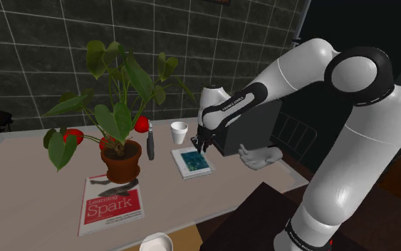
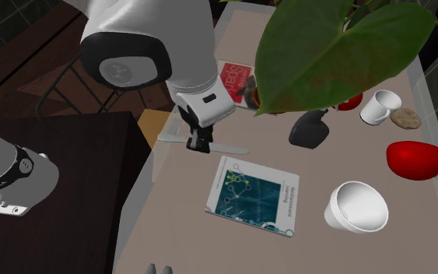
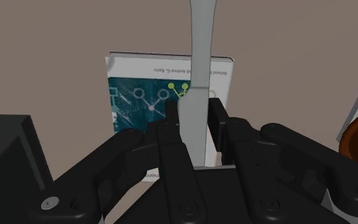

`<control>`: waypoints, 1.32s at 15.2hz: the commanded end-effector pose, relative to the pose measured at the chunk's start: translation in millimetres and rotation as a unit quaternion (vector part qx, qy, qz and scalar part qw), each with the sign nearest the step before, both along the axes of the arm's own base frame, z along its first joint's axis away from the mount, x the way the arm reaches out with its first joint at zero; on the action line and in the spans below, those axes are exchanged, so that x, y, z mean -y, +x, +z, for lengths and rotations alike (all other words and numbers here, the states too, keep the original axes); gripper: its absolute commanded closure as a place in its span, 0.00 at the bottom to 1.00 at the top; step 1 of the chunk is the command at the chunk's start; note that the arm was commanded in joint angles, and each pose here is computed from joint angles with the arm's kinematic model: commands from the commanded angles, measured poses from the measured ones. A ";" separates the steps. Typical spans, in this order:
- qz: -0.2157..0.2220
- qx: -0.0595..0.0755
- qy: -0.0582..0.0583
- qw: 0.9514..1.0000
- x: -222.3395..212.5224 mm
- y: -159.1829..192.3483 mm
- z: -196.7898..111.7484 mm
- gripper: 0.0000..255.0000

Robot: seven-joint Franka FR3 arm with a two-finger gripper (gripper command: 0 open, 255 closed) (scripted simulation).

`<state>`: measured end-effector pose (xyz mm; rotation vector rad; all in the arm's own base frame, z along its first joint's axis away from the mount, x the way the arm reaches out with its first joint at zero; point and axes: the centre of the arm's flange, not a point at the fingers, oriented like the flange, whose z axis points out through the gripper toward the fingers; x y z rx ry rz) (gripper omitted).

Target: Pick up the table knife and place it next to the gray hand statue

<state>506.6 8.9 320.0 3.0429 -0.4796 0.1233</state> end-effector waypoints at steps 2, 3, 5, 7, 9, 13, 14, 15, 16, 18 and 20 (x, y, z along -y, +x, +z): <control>0.001 0.000 0.000 1.000 35.0 -21.2 1.1 1.00; 0.001 0.000 0.000 1.000 46.6 -27.6 1.1 1.00; 0.001 0.000 0.000 1.000 69.7 -40.4 1.1 1.00; 0.001 0.000 0.000 1.000 92.8 -53.2 1.2 1.00; 0.001 0.000 0.000 1.000 123.6 -70.3 1.3 1.00; 0.001 0.000 0.000 1.000 123.5 -70.3 -19.8 1.00; 0.001 0.000 0.000 1.000 123.5 -70.3 -25.1 1.00; 0.001 0.000 0.000 1.000 123.5 -70.3 -30.4 1.00; 0.001 0.000 0.000 1.000 123.5 -70.3 -35.7 1.00; 0.001 0.000 0.000 1.000 123.5 -70.3 -46.2 1.00; 0.001 0.000 0.000 1.000 123.5 -70.3 -56.8 1.00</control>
